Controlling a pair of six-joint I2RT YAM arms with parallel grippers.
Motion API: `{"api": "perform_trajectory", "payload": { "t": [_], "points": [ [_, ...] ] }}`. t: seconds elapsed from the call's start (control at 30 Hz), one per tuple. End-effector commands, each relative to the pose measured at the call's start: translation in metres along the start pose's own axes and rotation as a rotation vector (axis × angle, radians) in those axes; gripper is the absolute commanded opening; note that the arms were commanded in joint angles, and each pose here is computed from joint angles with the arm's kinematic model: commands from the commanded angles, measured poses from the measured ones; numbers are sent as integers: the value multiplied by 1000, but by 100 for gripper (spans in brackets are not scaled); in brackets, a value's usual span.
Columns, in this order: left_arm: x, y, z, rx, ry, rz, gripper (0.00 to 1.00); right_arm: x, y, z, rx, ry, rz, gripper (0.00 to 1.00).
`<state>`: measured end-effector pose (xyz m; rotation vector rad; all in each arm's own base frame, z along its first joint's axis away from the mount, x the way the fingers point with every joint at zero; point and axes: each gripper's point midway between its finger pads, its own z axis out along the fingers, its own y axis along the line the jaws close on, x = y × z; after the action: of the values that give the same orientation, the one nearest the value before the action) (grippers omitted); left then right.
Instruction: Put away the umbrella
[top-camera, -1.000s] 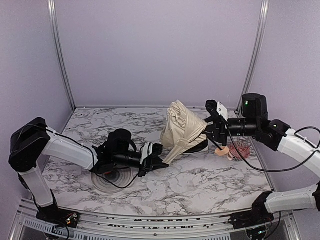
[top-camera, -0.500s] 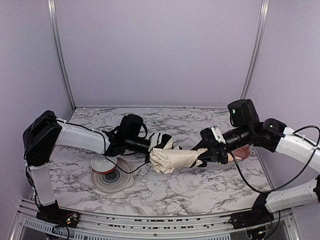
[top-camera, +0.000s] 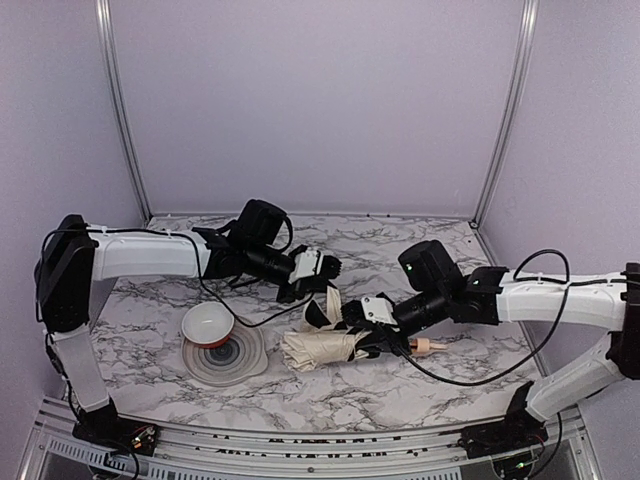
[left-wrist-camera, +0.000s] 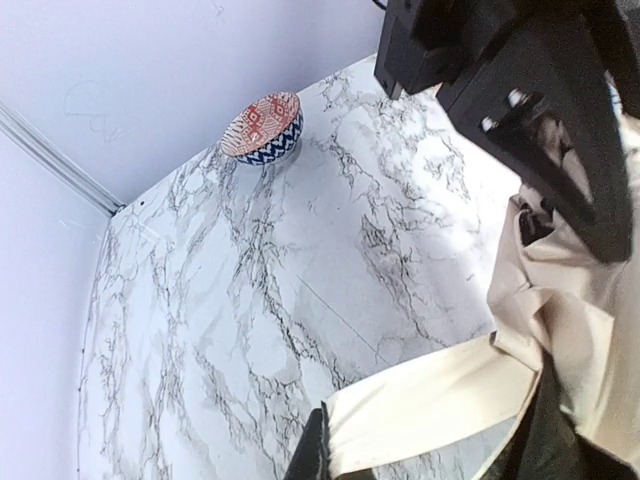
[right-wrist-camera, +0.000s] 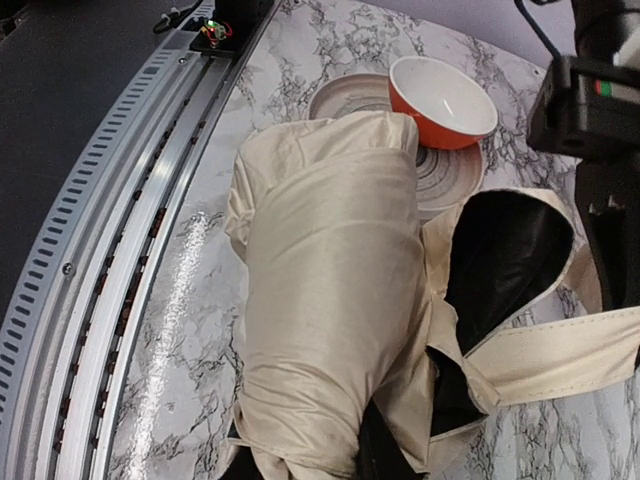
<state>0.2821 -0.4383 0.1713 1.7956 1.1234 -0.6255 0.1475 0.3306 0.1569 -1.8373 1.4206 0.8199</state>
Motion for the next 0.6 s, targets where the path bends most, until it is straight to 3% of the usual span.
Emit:
{"api": "perform_trajectory", "payload": {
  "t": [0.0,0.13,0.4,0.57],
  "points": [
    [-52,65,-72,-289,-22,174,0,46,40,33,-161,140,255,0],
    [-81,28,-69,-265,-85,266,0,68,17,53,-103,227,347,0],
    [-97,-48,-62,-130,-155,257,0,97,-39,43,86,192,524,0],
    [-90,-86,-38,-88,-80,295,0,102,-62,43,158,194,562,0]
  ]
}}
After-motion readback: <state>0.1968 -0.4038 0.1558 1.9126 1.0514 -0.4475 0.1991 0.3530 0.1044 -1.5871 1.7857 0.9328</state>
